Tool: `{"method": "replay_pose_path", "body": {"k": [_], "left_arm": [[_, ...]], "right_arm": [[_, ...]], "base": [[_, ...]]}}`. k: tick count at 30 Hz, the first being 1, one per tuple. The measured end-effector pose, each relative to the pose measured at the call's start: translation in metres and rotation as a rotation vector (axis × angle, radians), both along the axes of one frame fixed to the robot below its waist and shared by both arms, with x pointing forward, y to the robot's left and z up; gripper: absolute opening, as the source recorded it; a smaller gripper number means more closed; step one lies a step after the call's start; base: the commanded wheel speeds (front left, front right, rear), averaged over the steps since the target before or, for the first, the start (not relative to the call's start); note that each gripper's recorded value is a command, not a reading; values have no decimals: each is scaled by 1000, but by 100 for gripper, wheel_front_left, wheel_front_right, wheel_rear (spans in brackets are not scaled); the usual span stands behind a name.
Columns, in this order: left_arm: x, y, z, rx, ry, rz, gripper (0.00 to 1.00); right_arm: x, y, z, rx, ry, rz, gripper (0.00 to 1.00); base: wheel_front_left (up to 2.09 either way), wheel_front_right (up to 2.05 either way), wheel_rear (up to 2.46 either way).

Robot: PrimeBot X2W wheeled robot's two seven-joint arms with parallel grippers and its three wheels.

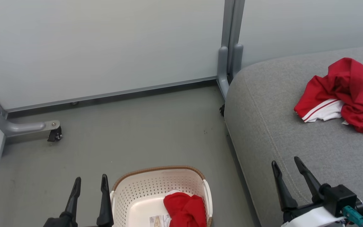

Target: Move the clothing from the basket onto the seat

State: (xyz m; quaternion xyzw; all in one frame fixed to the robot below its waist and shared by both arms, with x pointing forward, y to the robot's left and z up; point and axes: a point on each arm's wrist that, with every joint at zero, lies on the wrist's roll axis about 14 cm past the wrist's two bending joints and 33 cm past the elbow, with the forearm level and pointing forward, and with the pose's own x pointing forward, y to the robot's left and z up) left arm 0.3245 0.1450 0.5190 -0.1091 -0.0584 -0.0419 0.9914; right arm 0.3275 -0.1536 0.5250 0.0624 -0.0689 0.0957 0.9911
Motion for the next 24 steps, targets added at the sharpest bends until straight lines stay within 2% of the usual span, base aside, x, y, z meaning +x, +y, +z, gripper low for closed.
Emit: {"method": "replay_pose_path", "body": {"k": [7, 24], "left_arm": [[-11, -1, -8, 6, 25, 6, 100], [-10, 0, -19, 29, 60, 12, 100]], "right_arm": [[-12, 11, -7, -9, 15, 23, 100], [-4, 12, -2, -10, 2, 24, 100]], "base": [[0, 0, 0], [0, 0, 0]]}}
